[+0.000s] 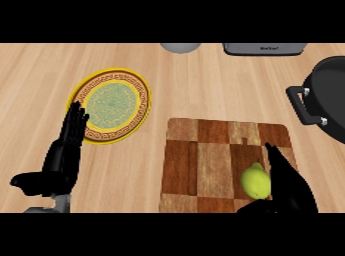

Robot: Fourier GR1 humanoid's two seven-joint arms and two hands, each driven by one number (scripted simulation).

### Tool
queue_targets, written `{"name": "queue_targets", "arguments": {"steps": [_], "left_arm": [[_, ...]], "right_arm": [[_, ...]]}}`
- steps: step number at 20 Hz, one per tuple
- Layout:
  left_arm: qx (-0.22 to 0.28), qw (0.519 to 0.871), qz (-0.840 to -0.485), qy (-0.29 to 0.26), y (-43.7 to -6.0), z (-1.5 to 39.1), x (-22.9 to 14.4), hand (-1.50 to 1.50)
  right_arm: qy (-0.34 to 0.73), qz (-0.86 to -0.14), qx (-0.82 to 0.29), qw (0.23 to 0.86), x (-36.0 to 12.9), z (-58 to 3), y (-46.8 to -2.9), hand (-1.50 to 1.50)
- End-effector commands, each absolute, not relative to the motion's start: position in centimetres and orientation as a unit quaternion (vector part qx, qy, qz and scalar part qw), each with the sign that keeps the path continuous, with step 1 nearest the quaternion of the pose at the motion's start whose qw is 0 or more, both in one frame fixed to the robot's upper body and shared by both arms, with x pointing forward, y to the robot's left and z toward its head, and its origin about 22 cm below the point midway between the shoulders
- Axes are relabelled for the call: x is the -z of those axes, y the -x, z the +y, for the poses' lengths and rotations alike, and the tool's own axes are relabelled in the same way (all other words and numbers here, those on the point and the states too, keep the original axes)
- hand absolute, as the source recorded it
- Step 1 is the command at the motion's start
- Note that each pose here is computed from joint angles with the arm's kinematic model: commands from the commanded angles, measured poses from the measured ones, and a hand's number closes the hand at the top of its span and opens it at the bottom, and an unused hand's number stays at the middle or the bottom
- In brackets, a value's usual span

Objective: Pick the pear from the cutting board and place it in the pot

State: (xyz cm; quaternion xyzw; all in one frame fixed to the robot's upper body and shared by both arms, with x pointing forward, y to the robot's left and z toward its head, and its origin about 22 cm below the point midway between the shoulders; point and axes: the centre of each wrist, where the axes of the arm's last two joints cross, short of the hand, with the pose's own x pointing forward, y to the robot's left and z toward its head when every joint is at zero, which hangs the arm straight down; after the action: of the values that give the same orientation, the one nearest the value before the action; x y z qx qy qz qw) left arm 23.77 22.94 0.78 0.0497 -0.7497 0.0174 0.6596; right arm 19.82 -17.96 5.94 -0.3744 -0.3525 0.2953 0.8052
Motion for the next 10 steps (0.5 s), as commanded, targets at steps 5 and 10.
{"name": "queue_targets", "arguments": {"steps": [5,10], "left_arm": [[-0.014,0.659,-0.751,-0.048,-24.6,23.1,-0.8,0.0],[-0.017,0.658,-0.752,-0.039,-23.4,23.8,-1.1,0.0]], "right_arm": [[0.382,-0.306,-0.278,0.827,-4.7,-18.6,-21.9,-1.5],[0.448,-0.35,-0.305,0.764,-3.6,-17.6,-22.6,1.5]]}}
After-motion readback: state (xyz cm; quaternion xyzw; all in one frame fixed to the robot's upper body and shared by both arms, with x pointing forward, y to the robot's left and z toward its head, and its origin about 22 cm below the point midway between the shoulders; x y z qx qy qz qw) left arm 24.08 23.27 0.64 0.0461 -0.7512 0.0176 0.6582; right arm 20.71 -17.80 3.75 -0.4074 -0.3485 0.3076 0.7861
